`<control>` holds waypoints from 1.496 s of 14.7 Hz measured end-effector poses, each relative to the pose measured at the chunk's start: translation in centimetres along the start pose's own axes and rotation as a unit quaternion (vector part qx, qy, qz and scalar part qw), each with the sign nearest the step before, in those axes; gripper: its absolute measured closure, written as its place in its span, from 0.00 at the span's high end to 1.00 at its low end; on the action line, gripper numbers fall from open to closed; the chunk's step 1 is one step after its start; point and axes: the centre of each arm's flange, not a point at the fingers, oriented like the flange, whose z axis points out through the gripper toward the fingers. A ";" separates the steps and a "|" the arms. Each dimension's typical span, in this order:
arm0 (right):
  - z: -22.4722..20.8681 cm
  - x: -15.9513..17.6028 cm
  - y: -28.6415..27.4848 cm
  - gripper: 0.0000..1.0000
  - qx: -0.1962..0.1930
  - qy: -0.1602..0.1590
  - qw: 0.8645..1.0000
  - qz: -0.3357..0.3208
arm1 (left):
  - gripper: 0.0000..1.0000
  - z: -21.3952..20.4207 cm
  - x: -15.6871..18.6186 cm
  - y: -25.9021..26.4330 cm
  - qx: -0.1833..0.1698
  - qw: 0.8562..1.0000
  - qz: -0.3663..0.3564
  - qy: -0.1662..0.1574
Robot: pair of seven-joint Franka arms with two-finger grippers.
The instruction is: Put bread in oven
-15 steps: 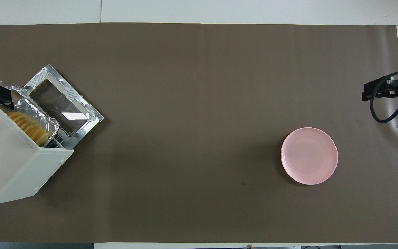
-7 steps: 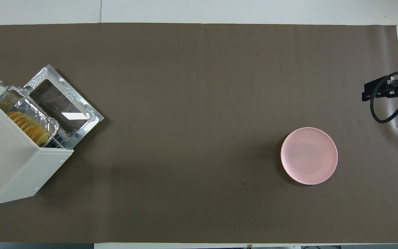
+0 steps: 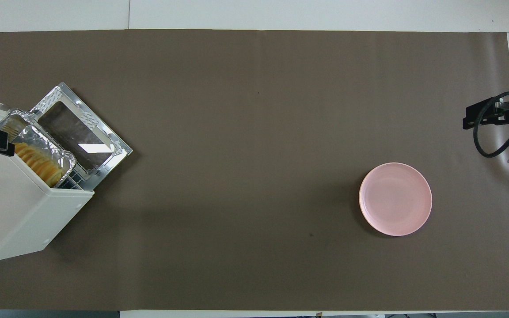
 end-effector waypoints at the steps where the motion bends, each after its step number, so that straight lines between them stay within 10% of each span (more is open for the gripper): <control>1: 0.0 0.0 0.0 1.00 0.000 0.000 1.000 0.000 | 1.00 0.0 0.2 0.2 0.000 1.000 0.003 0.000; 22: 0.0 0.0 0.0 1.00 0.000 0.000 1.000 0.000 | 1.00 -0.2 1.6 3.0 0.002 0.999 0.047 0.026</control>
